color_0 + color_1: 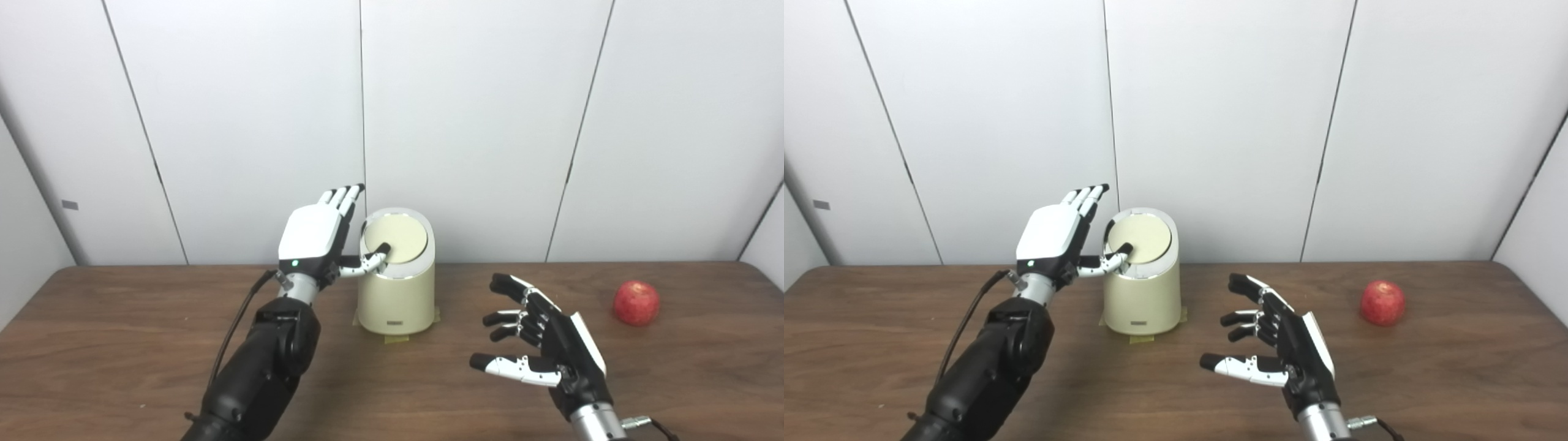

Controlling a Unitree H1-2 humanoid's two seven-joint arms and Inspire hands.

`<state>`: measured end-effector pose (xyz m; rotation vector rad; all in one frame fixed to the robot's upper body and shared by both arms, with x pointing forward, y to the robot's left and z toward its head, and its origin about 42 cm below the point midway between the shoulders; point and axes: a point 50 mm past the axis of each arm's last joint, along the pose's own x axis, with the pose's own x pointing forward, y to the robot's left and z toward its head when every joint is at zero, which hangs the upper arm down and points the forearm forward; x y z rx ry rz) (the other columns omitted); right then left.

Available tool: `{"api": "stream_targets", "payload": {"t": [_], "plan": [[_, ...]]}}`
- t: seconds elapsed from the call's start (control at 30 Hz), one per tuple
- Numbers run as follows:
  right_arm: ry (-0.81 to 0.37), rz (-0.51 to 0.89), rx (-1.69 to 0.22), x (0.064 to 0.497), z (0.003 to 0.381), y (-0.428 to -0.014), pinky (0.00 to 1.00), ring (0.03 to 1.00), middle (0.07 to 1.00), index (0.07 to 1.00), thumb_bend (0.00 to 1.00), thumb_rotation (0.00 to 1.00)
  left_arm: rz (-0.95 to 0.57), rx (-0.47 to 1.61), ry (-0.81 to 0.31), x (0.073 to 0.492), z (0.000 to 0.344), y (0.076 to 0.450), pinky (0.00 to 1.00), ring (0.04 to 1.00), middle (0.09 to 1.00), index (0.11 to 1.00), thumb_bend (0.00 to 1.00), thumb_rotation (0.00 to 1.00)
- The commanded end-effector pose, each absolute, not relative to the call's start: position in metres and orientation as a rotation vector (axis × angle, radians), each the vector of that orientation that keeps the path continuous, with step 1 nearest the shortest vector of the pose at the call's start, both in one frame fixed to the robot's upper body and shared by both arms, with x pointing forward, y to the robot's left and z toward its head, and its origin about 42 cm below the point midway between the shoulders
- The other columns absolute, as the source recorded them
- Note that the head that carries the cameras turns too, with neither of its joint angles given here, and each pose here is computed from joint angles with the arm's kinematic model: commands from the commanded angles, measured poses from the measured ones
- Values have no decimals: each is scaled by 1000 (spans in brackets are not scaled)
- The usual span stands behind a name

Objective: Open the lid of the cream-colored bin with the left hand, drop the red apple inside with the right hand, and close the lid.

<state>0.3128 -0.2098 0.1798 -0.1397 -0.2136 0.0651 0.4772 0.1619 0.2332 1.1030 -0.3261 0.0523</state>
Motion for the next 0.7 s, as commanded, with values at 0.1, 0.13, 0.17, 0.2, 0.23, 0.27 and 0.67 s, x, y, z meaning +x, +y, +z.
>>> {"api": "stream_targets", "payload": {"t": [0.1,0.13,0.17,0.2,0.23,0.27,0.67], "plan": [[-285,70,-139,317,198,-209,514,611,818,790,746,123,123,765,-363,482,277,179,801,935,965,967,654,504],[-285,71,-140,317,198,-209,514,611,818,790,745,128,126,714,-361,481,279,183,801,931,966,965,649,511],[-285,71,-141,317,198,-209,513,612,818,790,745,130,125,645,-350,479,282,188,803,931,968,964,646,525],[-286,72,-142,317,197,-209,514,612,818,789,745,131,120,567,-331,476,285,193,819,938,974,968,652,538],[-288,73,-142,317,197,-209,513,613,820,790,742,129,111,494,-308,473,286,198,824,940,973,968,672,541],[-289,73,-142,317,197,-210,511,613,821,790,740,128,103,437,-290,469,287,202,832,945,973,971,686,547],[-282,67,-141,318,198,-214,540,609,819,796,742,113,61,201,-251,400,242,249,764,916,945,927,775,516]]}}
